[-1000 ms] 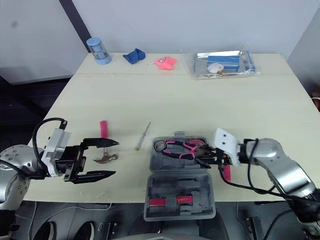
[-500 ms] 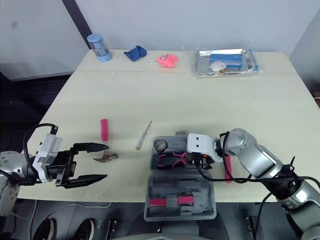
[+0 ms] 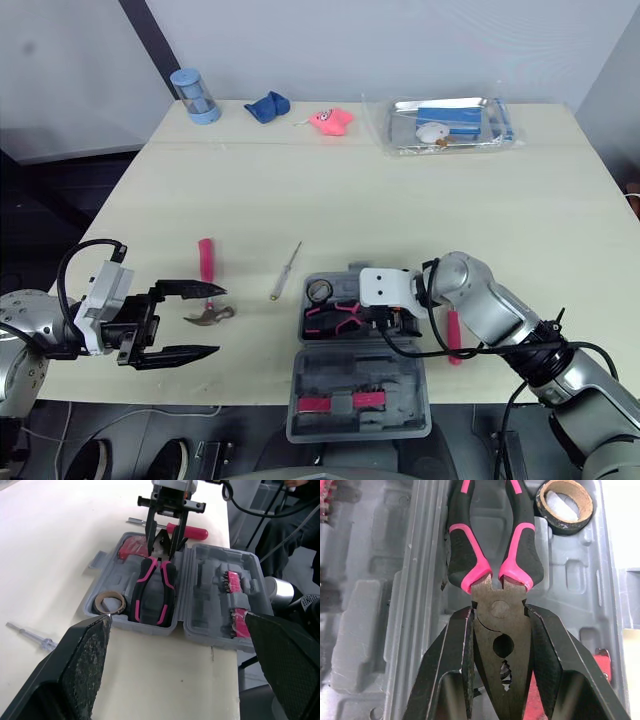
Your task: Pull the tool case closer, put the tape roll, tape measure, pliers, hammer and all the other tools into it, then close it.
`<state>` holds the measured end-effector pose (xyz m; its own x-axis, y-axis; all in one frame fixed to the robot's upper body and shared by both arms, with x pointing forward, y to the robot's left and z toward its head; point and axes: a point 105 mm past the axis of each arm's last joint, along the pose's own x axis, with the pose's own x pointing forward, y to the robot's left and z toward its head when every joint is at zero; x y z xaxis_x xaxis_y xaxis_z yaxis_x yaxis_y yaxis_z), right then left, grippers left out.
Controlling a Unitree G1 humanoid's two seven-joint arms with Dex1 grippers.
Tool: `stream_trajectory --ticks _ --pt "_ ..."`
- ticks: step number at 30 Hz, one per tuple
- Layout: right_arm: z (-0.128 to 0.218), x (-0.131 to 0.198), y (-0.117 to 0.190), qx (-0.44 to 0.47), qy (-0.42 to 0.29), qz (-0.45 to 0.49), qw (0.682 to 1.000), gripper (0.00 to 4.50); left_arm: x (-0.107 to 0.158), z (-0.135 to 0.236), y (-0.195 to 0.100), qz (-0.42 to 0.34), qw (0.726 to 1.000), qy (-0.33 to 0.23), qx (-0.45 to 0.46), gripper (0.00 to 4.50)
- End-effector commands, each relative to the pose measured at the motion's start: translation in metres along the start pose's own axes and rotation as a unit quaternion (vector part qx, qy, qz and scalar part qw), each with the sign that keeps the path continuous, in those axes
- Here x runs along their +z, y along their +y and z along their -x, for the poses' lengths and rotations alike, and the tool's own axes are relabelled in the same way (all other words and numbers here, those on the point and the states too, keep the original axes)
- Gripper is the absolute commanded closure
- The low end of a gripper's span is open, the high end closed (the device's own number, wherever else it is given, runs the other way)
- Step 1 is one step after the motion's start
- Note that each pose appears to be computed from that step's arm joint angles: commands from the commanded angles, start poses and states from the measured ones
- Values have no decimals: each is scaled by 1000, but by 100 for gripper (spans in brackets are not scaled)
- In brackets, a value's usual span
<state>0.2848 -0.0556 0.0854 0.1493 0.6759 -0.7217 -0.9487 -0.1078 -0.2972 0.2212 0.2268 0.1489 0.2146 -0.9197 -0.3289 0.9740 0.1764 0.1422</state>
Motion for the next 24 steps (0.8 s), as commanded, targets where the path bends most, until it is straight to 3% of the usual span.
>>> stream_trajectory --ticks 1,8,10,17,22,24 --pt "-5 6 4 13 -9 24 1000 349 7 -2 -2 -21 999 6 -24 0" --pt "-4 -1 4 12 -4 21 1000 349 12 -8 -3 -33 999 4 -41 0" --pt "-3 -1 3 9 -2 24 1000 247 13 -9 -3 -33 999 4 -42 0" --pt "3 5 6 17 -25 -7 1000 5 13 -8 -2 -33 999 5 -42 0" --pt "-4 22 1 -4 -100 -40 994 5 13 -9 0 -32 999 1 -38 0" --pt "-7 24 -1 -12 -117 -51 992 55 12 -9 1 -31 999 -1 -35 0"
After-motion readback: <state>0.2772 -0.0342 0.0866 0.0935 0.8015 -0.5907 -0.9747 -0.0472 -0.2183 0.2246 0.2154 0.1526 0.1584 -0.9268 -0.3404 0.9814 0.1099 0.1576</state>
